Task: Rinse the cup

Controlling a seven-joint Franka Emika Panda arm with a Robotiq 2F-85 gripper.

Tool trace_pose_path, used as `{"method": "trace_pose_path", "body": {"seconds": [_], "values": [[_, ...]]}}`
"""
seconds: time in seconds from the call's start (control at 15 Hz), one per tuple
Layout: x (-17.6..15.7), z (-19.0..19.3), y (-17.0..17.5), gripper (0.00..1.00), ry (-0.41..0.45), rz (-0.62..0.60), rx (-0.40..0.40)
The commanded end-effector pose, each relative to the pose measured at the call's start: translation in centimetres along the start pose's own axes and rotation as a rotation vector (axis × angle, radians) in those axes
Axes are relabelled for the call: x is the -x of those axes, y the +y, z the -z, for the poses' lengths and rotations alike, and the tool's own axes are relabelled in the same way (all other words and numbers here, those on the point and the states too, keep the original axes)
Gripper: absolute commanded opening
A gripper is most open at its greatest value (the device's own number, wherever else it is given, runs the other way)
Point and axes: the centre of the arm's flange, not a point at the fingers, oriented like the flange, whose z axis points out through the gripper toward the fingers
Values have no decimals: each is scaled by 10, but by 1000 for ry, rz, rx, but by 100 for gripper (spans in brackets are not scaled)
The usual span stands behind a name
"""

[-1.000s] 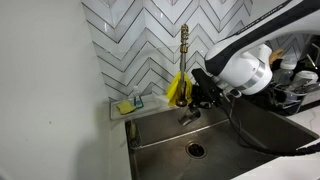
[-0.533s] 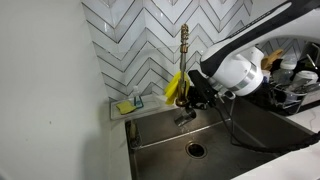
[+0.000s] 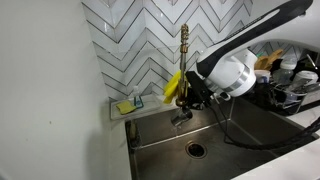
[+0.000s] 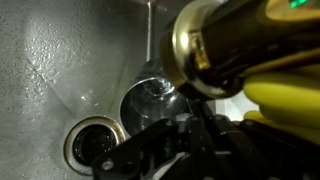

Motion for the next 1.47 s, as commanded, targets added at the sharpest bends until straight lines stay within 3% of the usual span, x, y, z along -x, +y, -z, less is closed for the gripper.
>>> {"method": "trace_pose_path", "body": {"seconds": [0.0,1.4], "values": [[7,-14,-4,1,-38,-12,-14],[5,-12,4,1,-44,-35,3]]}}
